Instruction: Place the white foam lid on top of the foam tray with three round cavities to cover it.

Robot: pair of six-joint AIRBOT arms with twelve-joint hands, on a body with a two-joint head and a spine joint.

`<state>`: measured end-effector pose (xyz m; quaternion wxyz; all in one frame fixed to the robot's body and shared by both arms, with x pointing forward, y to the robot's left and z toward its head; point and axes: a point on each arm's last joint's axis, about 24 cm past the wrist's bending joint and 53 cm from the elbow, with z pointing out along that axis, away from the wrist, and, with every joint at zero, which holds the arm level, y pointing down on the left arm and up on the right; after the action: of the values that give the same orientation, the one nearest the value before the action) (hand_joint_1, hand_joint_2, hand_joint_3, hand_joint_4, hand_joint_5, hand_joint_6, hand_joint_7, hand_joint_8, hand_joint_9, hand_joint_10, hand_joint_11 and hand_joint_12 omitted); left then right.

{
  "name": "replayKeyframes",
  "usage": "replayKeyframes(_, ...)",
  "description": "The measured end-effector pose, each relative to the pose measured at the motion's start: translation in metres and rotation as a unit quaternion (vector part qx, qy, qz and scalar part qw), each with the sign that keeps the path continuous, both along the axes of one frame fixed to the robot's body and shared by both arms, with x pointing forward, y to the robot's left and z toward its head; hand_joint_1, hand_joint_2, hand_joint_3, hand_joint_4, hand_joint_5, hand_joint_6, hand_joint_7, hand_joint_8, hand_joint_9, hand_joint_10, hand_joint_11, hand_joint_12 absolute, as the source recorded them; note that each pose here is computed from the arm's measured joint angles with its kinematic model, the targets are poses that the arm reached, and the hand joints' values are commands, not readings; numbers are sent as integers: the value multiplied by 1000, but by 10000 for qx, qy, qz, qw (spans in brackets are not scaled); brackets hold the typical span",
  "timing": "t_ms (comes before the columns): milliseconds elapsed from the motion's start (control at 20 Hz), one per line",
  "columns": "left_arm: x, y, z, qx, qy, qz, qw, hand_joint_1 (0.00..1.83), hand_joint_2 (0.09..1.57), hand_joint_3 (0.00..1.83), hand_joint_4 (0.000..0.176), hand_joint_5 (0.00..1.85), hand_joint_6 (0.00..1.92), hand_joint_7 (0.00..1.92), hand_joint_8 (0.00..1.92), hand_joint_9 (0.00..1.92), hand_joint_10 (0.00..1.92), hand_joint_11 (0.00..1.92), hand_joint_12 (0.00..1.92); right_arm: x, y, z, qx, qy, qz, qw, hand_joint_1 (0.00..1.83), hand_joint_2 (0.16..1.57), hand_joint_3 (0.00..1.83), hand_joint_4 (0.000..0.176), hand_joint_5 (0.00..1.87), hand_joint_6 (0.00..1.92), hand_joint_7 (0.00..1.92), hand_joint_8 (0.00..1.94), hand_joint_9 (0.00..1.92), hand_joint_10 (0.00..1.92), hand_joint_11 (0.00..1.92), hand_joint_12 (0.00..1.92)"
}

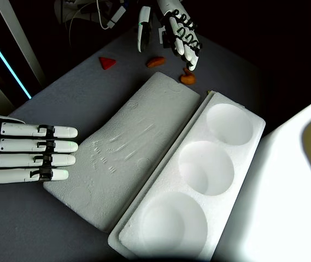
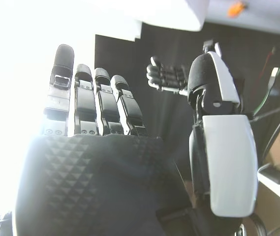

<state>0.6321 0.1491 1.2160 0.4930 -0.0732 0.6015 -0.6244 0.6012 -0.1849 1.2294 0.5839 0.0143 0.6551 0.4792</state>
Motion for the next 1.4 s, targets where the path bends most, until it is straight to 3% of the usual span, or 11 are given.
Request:
replayKeyframes(50,0,-1,-1,24,3,-11,10000,370,1207,8,66,0,0,0,0,0,0,0,0,1,-1,-1,-34,-2,-37,10000,633,1213,14,0,0,0,0,0,0,0,0,792)
replayKeyframes(150,0,-1,-4,117,30,-4,9999,364,1194,1,74,0,0,0,0,0,0,0,0,2,-2,-1,-85,-35,-72,9999,636,1233,1,0,0,0,0,0,0,0,0,134)
replayKeyframes(250,1,-1,-5,145,37,10,9999,370,1186,0,45,0,0,0,0,0,0,0,0,5,-6,-1,-75,-41,-194,9998,607,1224,0,0,0,0,0,0,0,0,0,4)
replayKeyframes(400,3,6,-7,108,63,179,9998,447,1156,0,21,0,0,0,0,0,0,0,0,8,-12,-1,-14,-6,-372,9993,588,1208,0,0,0,0,0,0,0,0,0,0)
replayKeyframes(500,5,17,-12,147,159,372,9991,483,1130,0,23,0,0,0,0,0,0,0,0,9,-17,-5,-9,52,-505,9987,578,1213,0,0,0,0,0,0,0,0,0,0)
replayKeyframes(550,6,22,-14,123,206,482,9985,471,1116,0,42,0,0,0,0,0,0,0,0,10,-20,-8,11,109,-594,9982,570,1209,0,0,0,0,0,0,0,0,0,0)
replayKeyframes(750,6,33,-26,122,388,699,9967,458,1075,0,17,0,0,0,0,0,0,0,0,10,-32,-17,-11,189,-867,9961,568,1206,0,0,0,0,0,0,0,0,0,0)
replayKeyframes(950,9,49,-36,112,565,1025,9931,467,1038,0,13,0,0,0,0,0,0,0,0,10,-48,-29,-10,358,-1242,9916,533,1171,0,0,0,0,0,0,0,0,43,24)
replayKeyframes(1100,10,61,-50,128,736,1279,9890,469,1007,0,1,0,0,0,0,0,0,0,0,6,-60,-35,33,420,-1464,9883,521,1134,5,0,0,0,0,0,0,0,0,518)
replayKeyframes(1300,9,71,-65,-45,973,1513,9837,457,977,0,0,0,0,0,0,0,0,0,0,2,-87,-44,130,489,-1934,9798,516,1143,0,0,0,0,0,0,0,0,0,243)
replayKeyframes(1400,3,74,-79,-125,1155,1617,9800,475,958,0,0,0,0,0,0,0,0,0,0,3,-92,-48,282,530,-2082,9763,492,1132,0,0,0,0,0,0,0,0,0,448)
